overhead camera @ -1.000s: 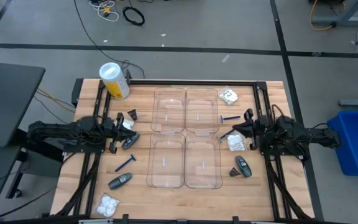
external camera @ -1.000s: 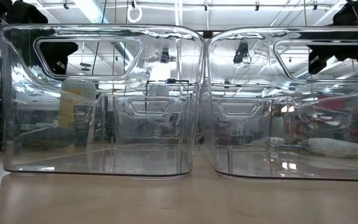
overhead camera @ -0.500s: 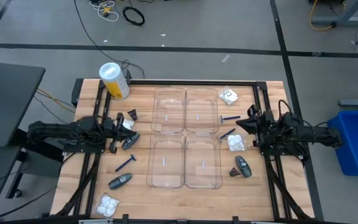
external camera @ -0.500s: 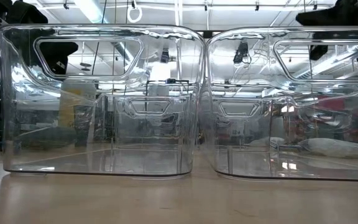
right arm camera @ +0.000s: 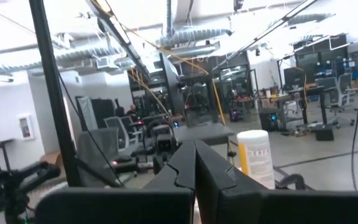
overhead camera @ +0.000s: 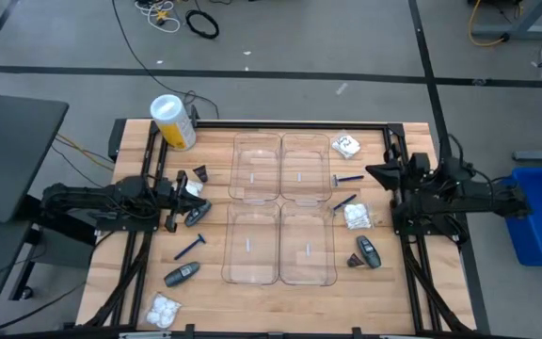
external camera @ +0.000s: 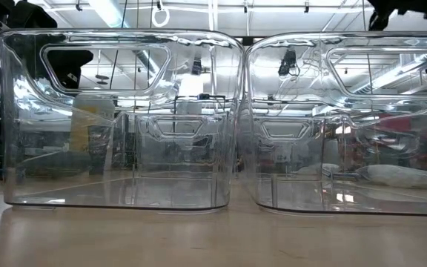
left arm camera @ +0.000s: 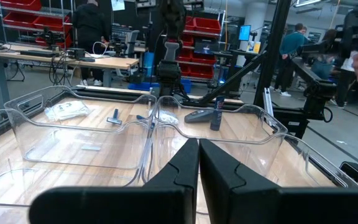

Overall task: Pick & Place Travel size toiletries
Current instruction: Put the top razor into the top right transparent bin

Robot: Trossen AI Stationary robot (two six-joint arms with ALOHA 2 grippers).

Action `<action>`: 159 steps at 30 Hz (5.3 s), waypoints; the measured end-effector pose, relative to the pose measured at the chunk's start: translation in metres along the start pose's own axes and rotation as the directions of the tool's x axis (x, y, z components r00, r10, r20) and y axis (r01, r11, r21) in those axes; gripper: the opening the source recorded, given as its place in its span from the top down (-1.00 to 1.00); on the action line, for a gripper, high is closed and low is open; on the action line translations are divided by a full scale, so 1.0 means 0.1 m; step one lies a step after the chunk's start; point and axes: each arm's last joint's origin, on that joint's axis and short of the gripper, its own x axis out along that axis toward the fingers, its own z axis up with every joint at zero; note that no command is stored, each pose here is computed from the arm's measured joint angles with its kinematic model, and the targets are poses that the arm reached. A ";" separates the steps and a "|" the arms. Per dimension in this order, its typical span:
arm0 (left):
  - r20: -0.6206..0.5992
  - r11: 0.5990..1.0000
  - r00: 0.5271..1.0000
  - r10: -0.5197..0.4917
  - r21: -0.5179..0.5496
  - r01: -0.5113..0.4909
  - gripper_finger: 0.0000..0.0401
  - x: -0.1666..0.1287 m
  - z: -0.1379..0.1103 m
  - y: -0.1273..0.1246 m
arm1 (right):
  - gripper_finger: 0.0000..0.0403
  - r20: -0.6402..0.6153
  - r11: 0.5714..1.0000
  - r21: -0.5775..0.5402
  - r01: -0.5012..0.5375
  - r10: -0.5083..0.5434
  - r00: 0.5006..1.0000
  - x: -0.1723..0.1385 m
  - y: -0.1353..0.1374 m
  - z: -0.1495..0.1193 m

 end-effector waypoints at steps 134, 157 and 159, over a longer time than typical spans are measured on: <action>0.000 1.000 1.000 0.000 0.000 0.000 0.89 0.00 0.00 0.00 | 1.00 -0.751 0.891 -0.396 0.222 -0.453 0.481 0.59 -0.81 0.18; 0.000 1.000 1.000 0.000 0.000 0.000 0.89 0.00 0.00 0.00 | 0.71 -0.881 0.921 -0.381 0.085 -0.390 0.268 0.47 -1.19 -0.05; 0.000 1.000 1.000 0.000 0.000 0.000 0.89 0.00 0.00 0.00 | 0.60 -0.889 0.924 -0.380 0.055 -0.381 0.253 0.45 -1.19 -0.10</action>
